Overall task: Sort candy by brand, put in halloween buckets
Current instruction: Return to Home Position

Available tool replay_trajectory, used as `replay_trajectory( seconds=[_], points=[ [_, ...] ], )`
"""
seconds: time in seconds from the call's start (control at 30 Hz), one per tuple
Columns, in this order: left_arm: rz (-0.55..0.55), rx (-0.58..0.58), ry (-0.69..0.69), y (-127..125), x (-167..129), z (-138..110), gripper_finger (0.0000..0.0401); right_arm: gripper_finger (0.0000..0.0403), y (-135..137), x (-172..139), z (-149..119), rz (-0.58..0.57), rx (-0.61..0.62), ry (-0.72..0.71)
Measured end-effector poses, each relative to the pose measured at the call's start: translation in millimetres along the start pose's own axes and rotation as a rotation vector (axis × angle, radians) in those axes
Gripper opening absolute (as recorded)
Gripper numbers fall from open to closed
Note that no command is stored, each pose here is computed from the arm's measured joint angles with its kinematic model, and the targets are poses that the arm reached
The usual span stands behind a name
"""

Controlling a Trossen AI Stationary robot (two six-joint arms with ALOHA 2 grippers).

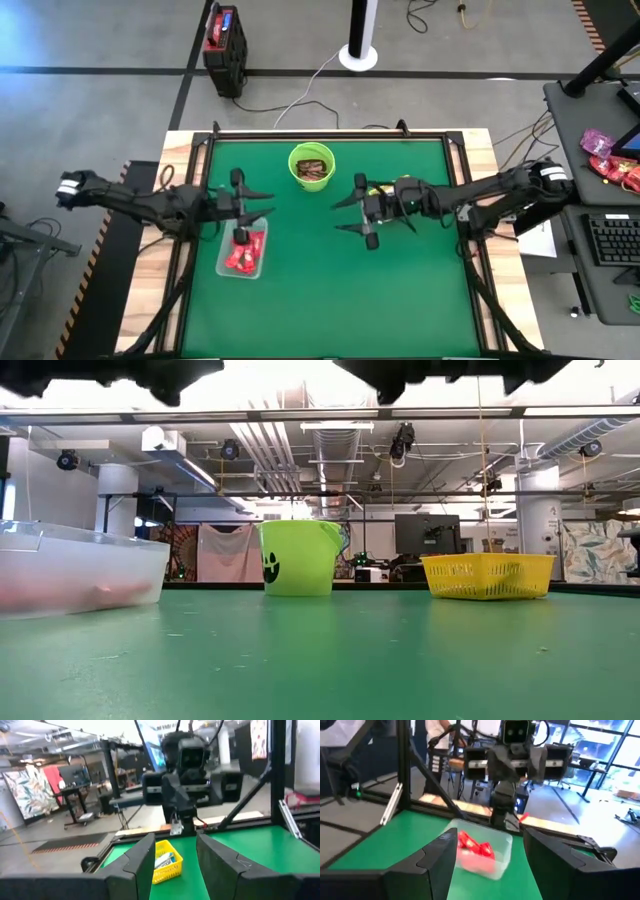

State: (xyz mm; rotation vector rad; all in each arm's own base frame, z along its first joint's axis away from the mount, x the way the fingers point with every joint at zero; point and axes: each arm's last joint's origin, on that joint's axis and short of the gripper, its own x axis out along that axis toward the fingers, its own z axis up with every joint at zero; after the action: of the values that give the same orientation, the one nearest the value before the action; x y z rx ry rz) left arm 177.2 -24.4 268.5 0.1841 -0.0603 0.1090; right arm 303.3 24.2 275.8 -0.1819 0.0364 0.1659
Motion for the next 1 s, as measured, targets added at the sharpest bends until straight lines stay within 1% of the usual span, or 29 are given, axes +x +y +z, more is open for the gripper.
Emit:
replay_trajectory(
  seconds=[0.07,0.13,0.23,0.33,0.5,0.73,0.87,0.97,1.0],
  points=[
    [0.021,-0.009,-0.025,7,-12,-7,0.0128,0.0219,-10,-4,-8,0.007,-0.006,0.007],
    [0.046,-0.027,-0.05,12,-23,-12,0.0128,0.0219,-18,-8,-12,-0.01,-0.001,0.015],
    [0.06,-0.046,-0.099,16,-39,-17,0.0128,0.0219,-24,-19,-18,-0.036,0.015,0.022],
    [0.064,-0.06,-0.128,18,-53,-25,0.0128,0.0219,-20,-35,-21,-0.036,0.001,0.016],
    [0.074,-0.091,-0.189,19,-72,-41,0.0128,0.0219,-13,-76,-20,-0.055,-0.01,-0.074],
    [0.085,-0.108,-0.251,17,-85,-64,0.0128,0.0219,-1,-135,-31,-0.092,-0.014,-0.189],
    [0.082,-0.13,-0.196,16,-86,-73,0.0128,0.0219,6,-163,-47,-0.105,-0.005,-0.213],
    [0.078,-0.137,-0.182,16,-87,-75,0.0128,0.0219,12,-189,-50,-0.127,-0.016,-0.311],
    [0.077,-0.14,-0.177,16,-87,-76,0.0128,0.0219,14,-195,-54,-0.129,-0.015,-0.322]
  ],
)
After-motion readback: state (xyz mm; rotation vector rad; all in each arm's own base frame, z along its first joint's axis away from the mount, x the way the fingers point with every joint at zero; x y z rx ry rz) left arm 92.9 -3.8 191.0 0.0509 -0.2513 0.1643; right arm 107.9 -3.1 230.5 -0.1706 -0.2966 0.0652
